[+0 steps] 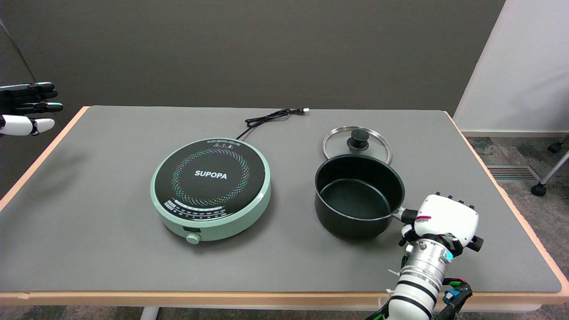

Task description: Place the pot onto the table.

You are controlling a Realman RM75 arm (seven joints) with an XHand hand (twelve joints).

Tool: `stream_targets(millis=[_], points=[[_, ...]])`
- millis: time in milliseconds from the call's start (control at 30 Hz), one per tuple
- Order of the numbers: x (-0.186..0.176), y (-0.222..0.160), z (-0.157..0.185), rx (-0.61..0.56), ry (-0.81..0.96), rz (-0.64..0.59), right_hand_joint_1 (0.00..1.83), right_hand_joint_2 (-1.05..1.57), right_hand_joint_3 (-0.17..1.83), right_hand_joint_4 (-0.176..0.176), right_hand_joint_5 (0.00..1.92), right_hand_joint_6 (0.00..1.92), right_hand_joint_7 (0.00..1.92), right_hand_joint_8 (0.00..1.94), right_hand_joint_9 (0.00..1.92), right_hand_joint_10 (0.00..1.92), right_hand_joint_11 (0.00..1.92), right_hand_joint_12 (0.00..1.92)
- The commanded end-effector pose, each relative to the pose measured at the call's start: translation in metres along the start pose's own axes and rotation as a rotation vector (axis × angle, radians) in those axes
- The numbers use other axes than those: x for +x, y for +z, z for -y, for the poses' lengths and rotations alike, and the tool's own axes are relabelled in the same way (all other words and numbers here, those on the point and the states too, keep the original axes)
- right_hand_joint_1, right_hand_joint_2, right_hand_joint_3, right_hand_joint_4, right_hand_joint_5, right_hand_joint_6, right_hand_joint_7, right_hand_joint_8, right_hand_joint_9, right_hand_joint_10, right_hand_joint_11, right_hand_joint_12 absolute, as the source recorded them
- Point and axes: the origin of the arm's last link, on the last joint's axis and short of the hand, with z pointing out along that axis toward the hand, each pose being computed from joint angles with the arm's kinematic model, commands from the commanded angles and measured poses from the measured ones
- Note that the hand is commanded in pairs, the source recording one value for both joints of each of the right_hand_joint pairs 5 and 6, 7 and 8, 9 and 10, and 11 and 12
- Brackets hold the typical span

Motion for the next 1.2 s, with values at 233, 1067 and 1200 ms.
stream_targets(millis=[233,1067,1200], points=[[-0.01,0.0,-0.001,-0.003,0.001,0.019,0.97,1.04,1.04,-0.033,1.92,1.92,1.92,1.92,1.92,1.92,1.92,1.92],[-0.002,-0.001,0.002,0.019,-0.001,-0.028,0.81,1.02,0.73,-0.033,1.21,1.21,1.21,1.21,1.21,1.21,1.21,1.21],[0.001,0.0,0.002,0.028,0.001,-0.046,0.79,0.94,0.86,-0.005,1.13,1.13,1.13,1.13,1.13,1.13,1.13,1.13]])
